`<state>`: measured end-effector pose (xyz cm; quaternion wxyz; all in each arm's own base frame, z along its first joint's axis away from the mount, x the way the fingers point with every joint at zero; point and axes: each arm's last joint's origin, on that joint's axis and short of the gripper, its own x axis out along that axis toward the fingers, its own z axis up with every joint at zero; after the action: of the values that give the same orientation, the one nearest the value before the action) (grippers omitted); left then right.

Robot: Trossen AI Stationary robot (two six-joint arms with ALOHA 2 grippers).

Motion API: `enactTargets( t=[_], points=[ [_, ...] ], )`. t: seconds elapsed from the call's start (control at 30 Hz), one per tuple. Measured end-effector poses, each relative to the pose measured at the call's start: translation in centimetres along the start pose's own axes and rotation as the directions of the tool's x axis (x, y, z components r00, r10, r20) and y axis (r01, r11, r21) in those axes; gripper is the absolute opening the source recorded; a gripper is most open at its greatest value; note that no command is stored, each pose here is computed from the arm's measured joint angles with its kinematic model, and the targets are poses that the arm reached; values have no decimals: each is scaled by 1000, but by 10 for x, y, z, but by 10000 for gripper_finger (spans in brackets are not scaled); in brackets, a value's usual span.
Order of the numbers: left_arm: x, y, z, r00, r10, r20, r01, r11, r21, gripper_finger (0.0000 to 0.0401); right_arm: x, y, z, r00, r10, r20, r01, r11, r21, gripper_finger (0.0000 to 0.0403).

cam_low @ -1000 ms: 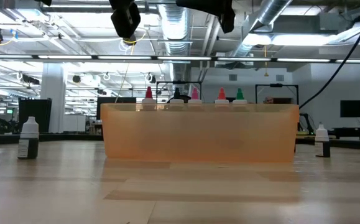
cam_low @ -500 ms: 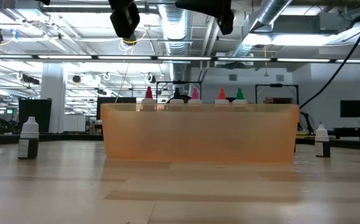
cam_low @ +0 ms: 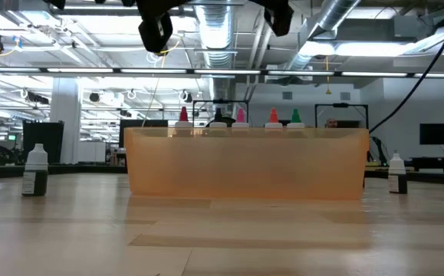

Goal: Pick & Place food coloring
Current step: Put the small black food coloring into the orange bin

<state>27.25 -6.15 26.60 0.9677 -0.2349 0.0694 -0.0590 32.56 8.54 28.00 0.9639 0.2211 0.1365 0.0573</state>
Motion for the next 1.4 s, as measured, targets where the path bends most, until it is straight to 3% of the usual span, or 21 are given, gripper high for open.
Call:
enactTargets(
  t=[0.77,1.13,1.4],
  points=[
    [-1,-8,-3,999,-53,-10,52,997,-49,73,2,-28,12,997,-70,16,69,996,56,237],
    [0,-2,1,999,-47,-9,47,998,-43,73,1,-26,11,1000,-29,-6,29,998,60,245],
    [0,0,1,999,-36,-12,35,998,-50,73,0,-25,12,996,76,-53,-70,992,105,245]
  ],
)
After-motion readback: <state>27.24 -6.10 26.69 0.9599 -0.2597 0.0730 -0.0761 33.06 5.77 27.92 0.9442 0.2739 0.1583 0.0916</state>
